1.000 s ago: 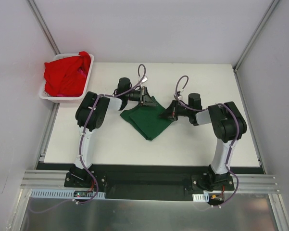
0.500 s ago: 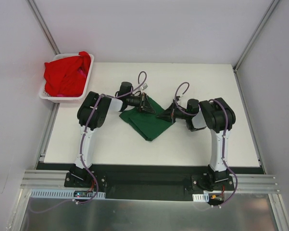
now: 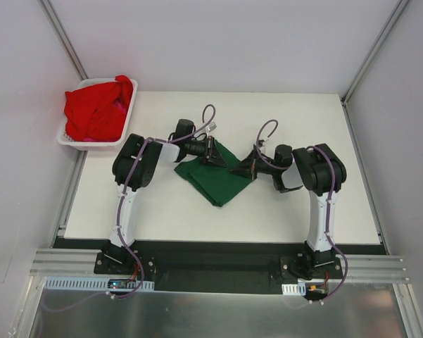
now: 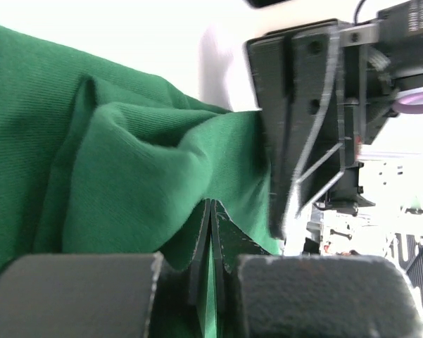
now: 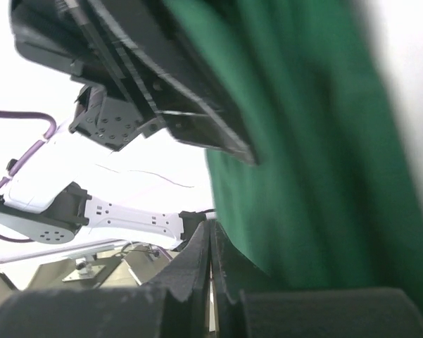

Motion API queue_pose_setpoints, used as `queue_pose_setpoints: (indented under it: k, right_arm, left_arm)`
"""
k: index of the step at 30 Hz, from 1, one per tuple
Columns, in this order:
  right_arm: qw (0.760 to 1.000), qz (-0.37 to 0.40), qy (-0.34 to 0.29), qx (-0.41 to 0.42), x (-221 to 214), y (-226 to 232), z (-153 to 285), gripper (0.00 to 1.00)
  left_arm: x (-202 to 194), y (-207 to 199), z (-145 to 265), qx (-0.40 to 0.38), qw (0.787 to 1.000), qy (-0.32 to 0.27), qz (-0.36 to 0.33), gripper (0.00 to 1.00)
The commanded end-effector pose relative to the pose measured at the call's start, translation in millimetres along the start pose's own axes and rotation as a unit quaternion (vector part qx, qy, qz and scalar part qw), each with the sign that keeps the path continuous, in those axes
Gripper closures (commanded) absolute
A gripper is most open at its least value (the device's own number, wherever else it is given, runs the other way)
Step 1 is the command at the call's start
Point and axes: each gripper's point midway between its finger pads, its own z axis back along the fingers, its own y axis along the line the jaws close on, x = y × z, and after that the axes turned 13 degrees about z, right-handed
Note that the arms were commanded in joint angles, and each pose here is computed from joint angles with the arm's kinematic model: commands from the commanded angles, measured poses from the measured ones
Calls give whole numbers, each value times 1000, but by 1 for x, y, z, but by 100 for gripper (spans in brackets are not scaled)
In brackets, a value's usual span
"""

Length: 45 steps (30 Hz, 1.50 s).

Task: Fold and stack the t-shirts
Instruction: Fold the tshirt

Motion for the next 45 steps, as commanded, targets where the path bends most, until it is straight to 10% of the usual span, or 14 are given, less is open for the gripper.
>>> queue_pose_setpoints:
  k: [1,11,45]
  right_arm:
    - [989,138,-3,54,4,65,6,99]
    - [953,268,82,-114,-41,64,13,99]
    - [931,257,141,-218,-112,-5,-3,99]
  left_arm:
    - [14,-58,14,-21,997,-21,-77,100]
    - [7,-90,27,-25,993,-32,-114,100]
    - [44,12,-6,49,999,-12,-17,100]
